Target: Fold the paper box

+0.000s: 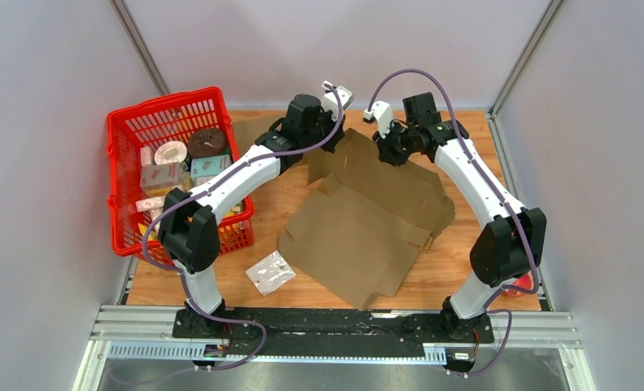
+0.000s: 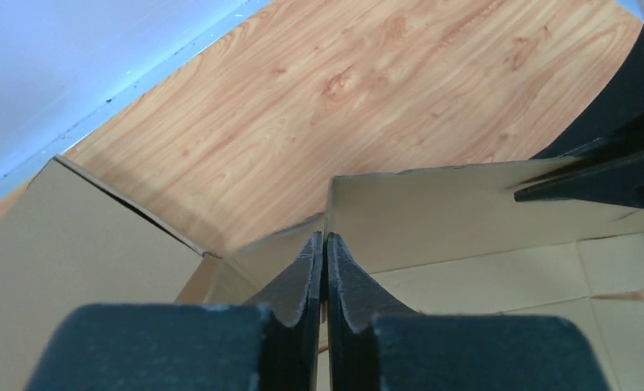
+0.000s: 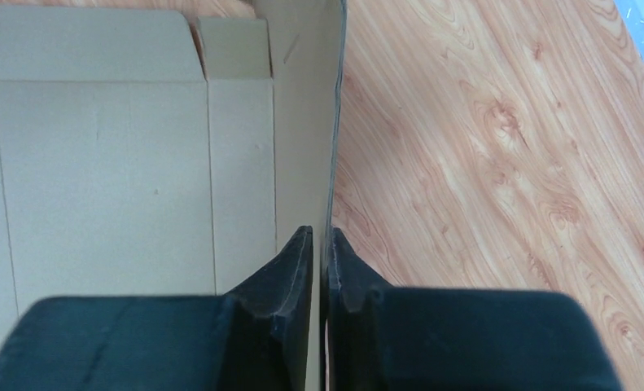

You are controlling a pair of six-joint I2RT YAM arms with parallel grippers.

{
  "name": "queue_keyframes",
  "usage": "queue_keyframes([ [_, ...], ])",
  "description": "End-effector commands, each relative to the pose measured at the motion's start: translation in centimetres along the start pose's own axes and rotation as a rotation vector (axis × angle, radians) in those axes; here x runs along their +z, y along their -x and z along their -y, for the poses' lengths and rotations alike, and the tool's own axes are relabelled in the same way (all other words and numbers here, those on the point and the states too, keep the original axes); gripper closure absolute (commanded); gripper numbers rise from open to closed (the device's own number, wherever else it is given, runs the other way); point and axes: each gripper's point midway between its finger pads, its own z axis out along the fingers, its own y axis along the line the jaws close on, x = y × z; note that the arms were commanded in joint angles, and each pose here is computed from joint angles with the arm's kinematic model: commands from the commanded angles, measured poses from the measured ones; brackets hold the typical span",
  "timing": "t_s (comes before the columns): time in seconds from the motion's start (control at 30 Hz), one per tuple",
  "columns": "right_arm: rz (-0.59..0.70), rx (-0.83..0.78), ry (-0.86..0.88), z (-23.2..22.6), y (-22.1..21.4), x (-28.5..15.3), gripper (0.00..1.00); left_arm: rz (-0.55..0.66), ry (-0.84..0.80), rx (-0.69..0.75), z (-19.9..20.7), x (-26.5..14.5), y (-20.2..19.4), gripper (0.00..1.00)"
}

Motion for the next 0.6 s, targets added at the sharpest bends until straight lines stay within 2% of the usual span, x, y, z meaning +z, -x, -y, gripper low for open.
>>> queue_keyframes([
  [0.0,0.06,0.075,-0.11,1.2,1.8,-1.8,0.79,0.088,0.104,0.015,-1.2,-0.4,2.0,0.96],
  [0.03,0.043,0.142,-0.226,2.9,1.5,-2.2,0.72,0.104,0.14,-0.014,-1.2,-0.7,2.1,1.0],
  [0.1,0.076,0.351,-0.292,3.4,2.7,-3.5,0.6,0.162,0.203,-0.067,-1.5,-1.3,2.2,1.0],
  [0.13,0.073,0.443,-0.35,4.0,2.7,-4.3,0.42,0.205,0.247,-0.089,-1.6,-1.6,2.8,1.0],
  [0.17,0.088,0.505,-0.37,3.8,3.6,-5.9,0.33,0.199,0.261,-0.123,-1.4,-1.7,1.7,1.0],
  [0.2,0.122,0.643,-0.388,3.4,4.3,-6.7,0.24,0.217,0.279,-0.139,-1.2,-2.2,2.0,1.0],
  [0.23,0.133,0.707,-0.451,3.9,4.4,-7.9,0.1,0.237,0.325,-0.151,-1.6,-2.6,2.2,1.0],
  [0.27,0.116,0.747,-0.434,2.8,4.2,-8.8,0.02,0.234,0.335,-0.168,-1.0,-2.6,1.6,1.0],
  [0.33,0.158,0.902,-0.442,2.4,5.4,-10.7,0.0,0.261,0.374,-0.19,-1.0,-3.2,1.9,1.0],
  [0.37,0.137,0.938,-0.42,1.6,5.2,-11.0,0.0,0.261,0.377,-0.207,-0.7,-3.2,1.6,1.0],
  [0.4,0.158,0.956,-0.328,-0.1,6.3,-11.2,0.0,0.27,0.409,-0.219,-1.0,-3.5,1.7,1.0],
  [0.5,0.31,1.195,-0.295,-1.6,8.1,-12.0,0.0,0.268,0.466,-0.256,-1.1,-4.0,1.3,1.0],
  [0.53,0.269,1.318,-0.174,-4.5,7.8,-9.8,0.0,0.266,0.475,-0.264,-1.0,-4.1,1.0,1.0],
  [0.57,0.329,1.36,-0.11,-5.2,9.2,-9.5,0.0,0.269,0.481,-0.271,-0.9,-4.1,0.9,1.0],
])
